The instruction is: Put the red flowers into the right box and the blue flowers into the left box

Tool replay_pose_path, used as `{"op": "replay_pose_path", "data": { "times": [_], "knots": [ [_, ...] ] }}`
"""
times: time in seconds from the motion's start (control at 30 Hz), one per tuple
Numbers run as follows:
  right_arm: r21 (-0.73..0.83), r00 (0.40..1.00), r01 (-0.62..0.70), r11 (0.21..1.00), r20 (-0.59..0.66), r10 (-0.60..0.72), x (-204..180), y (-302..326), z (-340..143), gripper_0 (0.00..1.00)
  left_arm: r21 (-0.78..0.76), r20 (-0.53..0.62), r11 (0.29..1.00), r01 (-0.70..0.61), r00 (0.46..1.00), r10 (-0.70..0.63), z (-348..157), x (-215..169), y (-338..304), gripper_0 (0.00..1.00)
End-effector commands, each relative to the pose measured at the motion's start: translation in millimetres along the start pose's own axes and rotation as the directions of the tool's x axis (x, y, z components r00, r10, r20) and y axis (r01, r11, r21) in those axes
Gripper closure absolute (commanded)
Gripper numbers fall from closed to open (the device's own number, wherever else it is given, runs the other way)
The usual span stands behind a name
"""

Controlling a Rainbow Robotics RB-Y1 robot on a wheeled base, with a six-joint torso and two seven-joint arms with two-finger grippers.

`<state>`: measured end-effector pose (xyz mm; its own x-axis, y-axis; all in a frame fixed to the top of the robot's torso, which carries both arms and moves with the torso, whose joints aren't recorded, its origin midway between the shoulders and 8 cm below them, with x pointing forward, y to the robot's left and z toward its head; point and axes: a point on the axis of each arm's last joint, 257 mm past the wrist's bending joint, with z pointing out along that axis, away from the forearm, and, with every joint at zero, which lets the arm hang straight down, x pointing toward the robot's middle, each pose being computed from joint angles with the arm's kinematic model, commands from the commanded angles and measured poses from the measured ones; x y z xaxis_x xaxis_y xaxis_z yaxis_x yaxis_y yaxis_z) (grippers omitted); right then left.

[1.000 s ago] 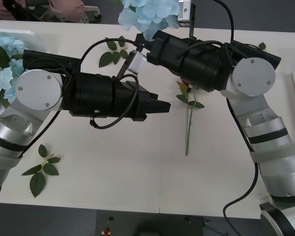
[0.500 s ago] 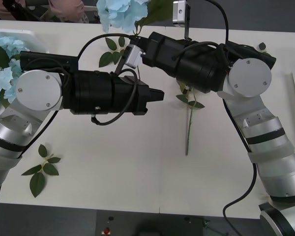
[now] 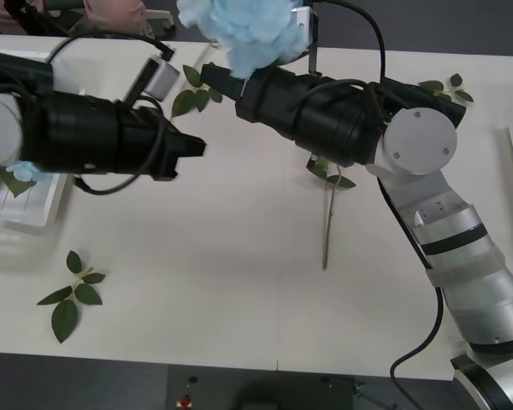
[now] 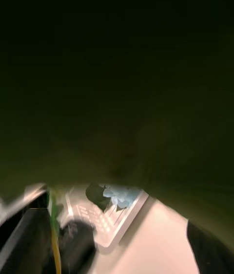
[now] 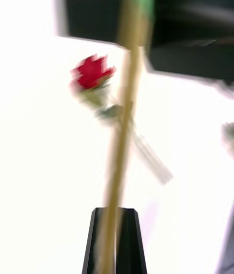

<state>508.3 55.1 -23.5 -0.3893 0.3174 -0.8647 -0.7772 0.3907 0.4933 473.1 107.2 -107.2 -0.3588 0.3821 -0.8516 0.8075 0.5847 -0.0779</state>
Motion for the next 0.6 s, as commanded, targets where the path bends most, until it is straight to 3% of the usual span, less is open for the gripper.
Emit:
{"op": "replay_pose_path", "data": {
  "times": [0.03, 0.17, 0.23, 0.3, 0.43, 0.5, 0.6],
  "knots": [
    [0.023, 0.988, -0.063, 0.998, -0.137, 0.065, 9.7, -6.0, -19.8, 0.04, -0.175, -0.210, 0.956, -0.234, 0.958, 0.196, -97.2, 4.4, 56.9, 1.00],
    [0.177, 0.933, -0.151, 0.972, -0.299, 0.200, 24.7, -36.7, -50.1, 0.04, -0.352, -0.490, 0.854, -0.383, 0.853, 0.180, -194.3, 35.2, 134.0, 1.00],
    [0.348, 0.865, -0.187, 0.919, -0.385, 0.322, 30.4, -57.7, -74.3, 0.05, -0.416, -0.642, 0.762, -0.497, 0.754, 0.141, -246.7, 60.9, 182.1, 1.00],
    [0.503, 0.813, -0.153, 0.851, -0.425, 0.398, 29.5, -74.3, -95.5, 0.05, -0.464, -0.717, 0.695, -0.549, 0.694, 0.069, -279.7, 89.9, 220.3, 1.00],
    [0.723, 0.765, -0.041, 0.690, -0.421, 0.487, 26.5, -101.8, -126.2, 0.04, -0.484, -0.813, 0.598, -0.639, 0.581, -0.038, -315.4, 160.8, 270.9, 1.00],
    [0.783, 0.756, -0.004, 0.622, -0.405, 0.514, 28.1, -114.6, -134.4, 0.05, -0.491, -0.824, 0.565, -0.663, 0.564, -0.053, -320.3, 186.6, 288.8, 1.00],
    [0.847, 0.767, 0.062, 0.527, -0.379, 0.519, 29.0, -144.1, -144.0, 0.05, -0.569, -0.769, 0.556, -0.606, 0.632, -0.097, -324.5, 235.3, 311.3, 1.00]
  ]
}}
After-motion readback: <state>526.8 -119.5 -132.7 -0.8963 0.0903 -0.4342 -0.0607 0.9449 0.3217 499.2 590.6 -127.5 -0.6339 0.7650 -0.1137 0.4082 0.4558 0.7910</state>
